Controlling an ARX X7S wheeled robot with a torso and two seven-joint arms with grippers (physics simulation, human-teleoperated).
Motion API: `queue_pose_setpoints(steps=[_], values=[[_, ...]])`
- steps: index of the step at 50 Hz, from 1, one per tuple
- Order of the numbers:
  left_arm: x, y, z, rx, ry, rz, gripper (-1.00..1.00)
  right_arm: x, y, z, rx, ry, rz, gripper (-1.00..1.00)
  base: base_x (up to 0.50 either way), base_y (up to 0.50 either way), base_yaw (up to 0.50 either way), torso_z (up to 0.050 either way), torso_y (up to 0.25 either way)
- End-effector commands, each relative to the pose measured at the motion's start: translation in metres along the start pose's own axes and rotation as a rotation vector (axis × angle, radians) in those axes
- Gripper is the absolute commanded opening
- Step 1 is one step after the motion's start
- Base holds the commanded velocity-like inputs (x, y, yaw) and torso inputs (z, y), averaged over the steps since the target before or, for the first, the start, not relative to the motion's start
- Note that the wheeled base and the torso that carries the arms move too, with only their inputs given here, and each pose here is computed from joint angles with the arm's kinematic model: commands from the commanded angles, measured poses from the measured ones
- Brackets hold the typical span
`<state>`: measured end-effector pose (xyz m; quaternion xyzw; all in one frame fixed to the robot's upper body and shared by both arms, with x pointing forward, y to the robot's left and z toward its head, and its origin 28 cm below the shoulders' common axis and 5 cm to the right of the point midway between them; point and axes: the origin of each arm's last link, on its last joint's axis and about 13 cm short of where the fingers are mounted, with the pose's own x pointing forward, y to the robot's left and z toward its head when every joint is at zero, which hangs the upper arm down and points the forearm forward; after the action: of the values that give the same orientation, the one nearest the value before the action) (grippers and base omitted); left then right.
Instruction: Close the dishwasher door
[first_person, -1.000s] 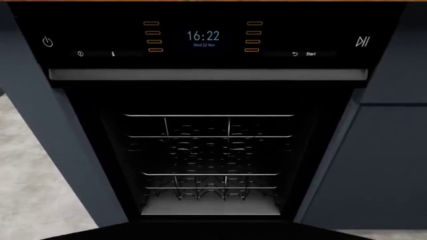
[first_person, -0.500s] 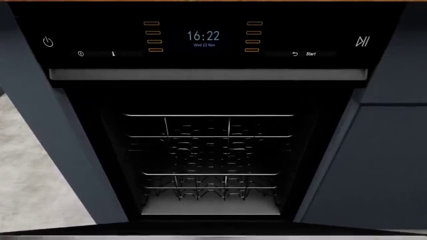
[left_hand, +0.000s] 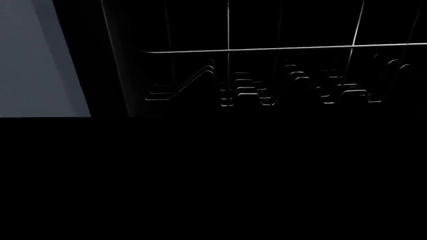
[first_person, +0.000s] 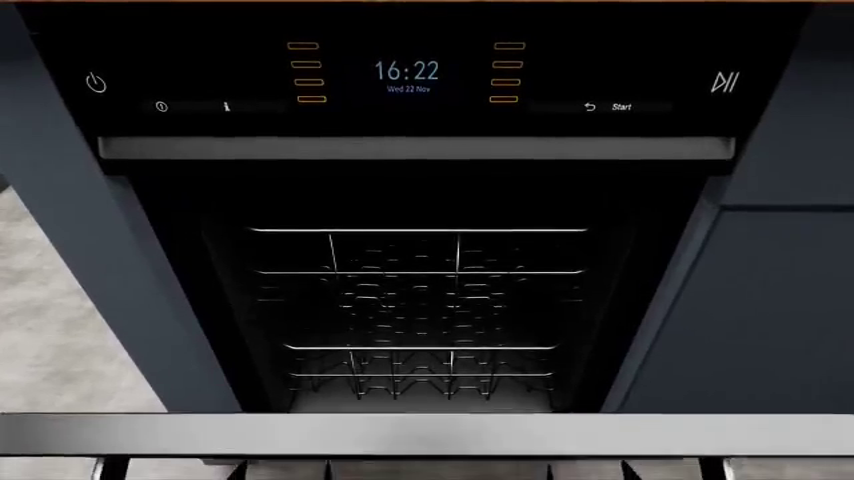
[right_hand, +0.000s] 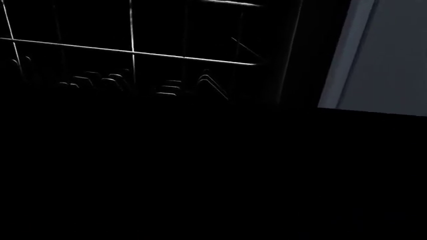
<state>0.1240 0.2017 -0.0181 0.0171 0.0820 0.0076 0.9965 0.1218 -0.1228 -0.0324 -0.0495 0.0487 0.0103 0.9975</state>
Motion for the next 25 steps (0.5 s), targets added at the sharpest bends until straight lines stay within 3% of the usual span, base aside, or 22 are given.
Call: queue_pose_setpoints(steps=[1,25], values=[[0.020,0.005,0.022,0.020,-0.078,0.016,1.00,0.017,0.000,0.013,-0.001,-0.065,-0.013,1.00,0.00,0.00,0.00,0.000,0.000],[0.043,0.009,0.044,0.020,-0.093,0.008,1.00,0.038,0.003,0.030,-0.035,-0.112,0.027,1.00,0.00,0.00,0.00,0.000,0.002]])
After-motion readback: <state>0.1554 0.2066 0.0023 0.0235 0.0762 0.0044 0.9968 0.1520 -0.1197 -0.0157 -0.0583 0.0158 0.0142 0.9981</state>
